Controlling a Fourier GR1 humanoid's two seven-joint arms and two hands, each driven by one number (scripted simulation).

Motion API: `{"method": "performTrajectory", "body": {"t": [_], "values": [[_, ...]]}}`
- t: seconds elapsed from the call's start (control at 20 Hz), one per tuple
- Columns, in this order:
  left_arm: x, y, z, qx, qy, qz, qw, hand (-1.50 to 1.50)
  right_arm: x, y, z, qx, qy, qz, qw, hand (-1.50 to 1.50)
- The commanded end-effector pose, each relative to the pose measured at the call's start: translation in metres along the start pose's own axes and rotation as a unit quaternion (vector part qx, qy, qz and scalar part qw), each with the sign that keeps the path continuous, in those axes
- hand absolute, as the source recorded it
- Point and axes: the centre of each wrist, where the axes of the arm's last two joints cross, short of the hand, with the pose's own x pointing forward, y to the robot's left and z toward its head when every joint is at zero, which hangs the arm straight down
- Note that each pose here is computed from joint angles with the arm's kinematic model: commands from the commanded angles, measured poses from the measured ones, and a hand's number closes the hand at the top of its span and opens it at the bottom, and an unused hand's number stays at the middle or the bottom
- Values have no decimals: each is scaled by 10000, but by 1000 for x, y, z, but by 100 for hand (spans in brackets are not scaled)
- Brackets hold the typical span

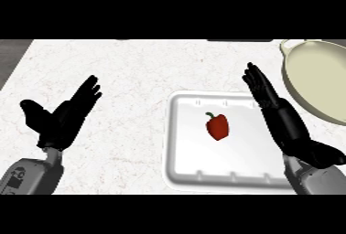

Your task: Pick the bell pepper from the tray and place it in the pot

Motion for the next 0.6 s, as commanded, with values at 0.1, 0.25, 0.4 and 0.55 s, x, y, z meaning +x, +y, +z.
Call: {"method": "performTrajectory", "body": {"t": [0.1,0.25,0.4,0.55], "values": [[-37,-5,13,-101,318,-277,9991,0,-20,25,-2,590,1063,436,9916,150],[-48,-22,12,-284,590,-658,9957,0,-38,46,-3,1099,1986,824,9704,150],[-56,-9,16,-229,898,-354,9951,0,-36,0,-2,-1142,260,2609,9582,-150],[-64,-21,21,-357,804,-392,9953,0,-35,43,11,-1690,-709,1788,9667,-150]]}}
